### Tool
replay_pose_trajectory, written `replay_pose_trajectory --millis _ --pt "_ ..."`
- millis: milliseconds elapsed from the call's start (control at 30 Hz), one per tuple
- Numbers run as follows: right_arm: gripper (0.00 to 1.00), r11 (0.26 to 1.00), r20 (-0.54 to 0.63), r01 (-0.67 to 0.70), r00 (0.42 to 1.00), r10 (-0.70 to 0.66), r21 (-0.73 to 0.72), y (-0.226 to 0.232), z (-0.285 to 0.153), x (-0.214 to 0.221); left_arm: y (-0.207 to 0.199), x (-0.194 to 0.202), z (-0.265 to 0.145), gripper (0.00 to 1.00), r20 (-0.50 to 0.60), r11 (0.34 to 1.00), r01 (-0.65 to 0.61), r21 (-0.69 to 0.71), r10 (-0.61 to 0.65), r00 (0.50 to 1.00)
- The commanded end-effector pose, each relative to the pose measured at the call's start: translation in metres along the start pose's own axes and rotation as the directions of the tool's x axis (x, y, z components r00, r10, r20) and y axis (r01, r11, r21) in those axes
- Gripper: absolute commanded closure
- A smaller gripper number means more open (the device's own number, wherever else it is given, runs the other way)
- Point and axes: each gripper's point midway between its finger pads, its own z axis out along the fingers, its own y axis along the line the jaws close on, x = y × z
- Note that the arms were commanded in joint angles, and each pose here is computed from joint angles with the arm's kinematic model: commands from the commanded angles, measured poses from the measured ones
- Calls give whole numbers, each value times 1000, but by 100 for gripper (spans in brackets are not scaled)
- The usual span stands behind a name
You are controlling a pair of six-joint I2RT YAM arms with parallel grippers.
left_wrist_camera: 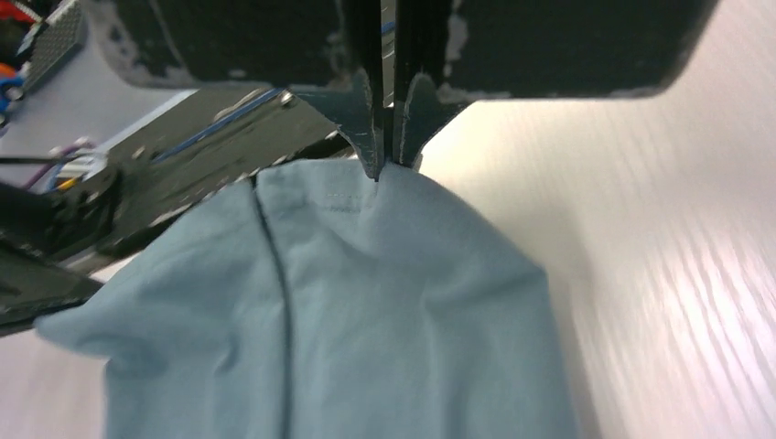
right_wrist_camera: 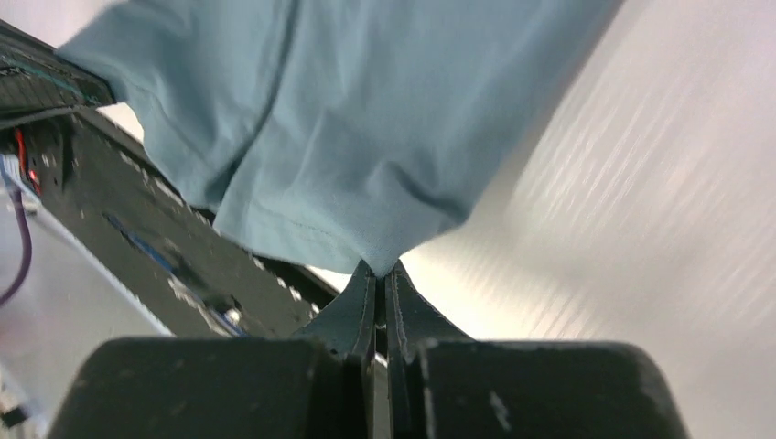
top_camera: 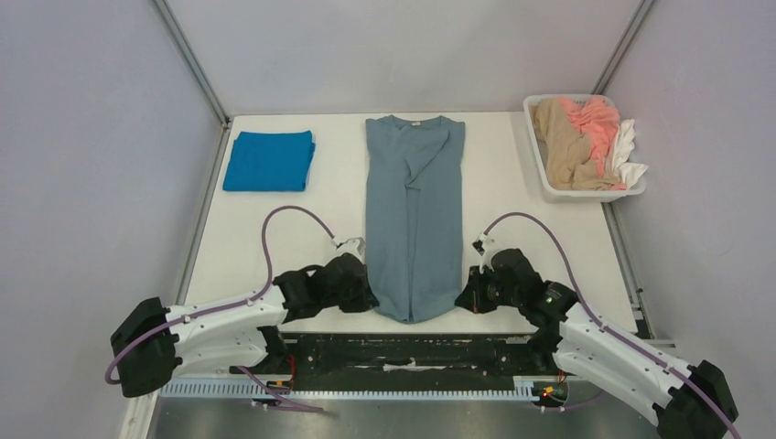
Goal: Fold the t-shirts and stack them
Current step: Fold the folded rectangular tshirt in 1/3 of the way
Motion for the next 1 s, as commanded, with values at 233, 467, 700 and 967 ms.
replay_pose_trajectory --millis 233,467,700,967 --pt "100 963 406 67 897 -173 262 10 -19 -164 -18 -146 4 98 260 996 45 -73 -25 965" --pt "100 961 515 25 840 -170 276 2 -13 -235 -11 -229 12 98 367 985 61 -160 2 930" --pt "100 959 569 -6 806 -164 284 -17 -10 -280 -6 -282 43 98 372 983 43 -178 27 928" --pt "100 942 543 -10 819 -184 334 -39 11 -305 9 -321 73 98 351 976 46 -212 32 936"
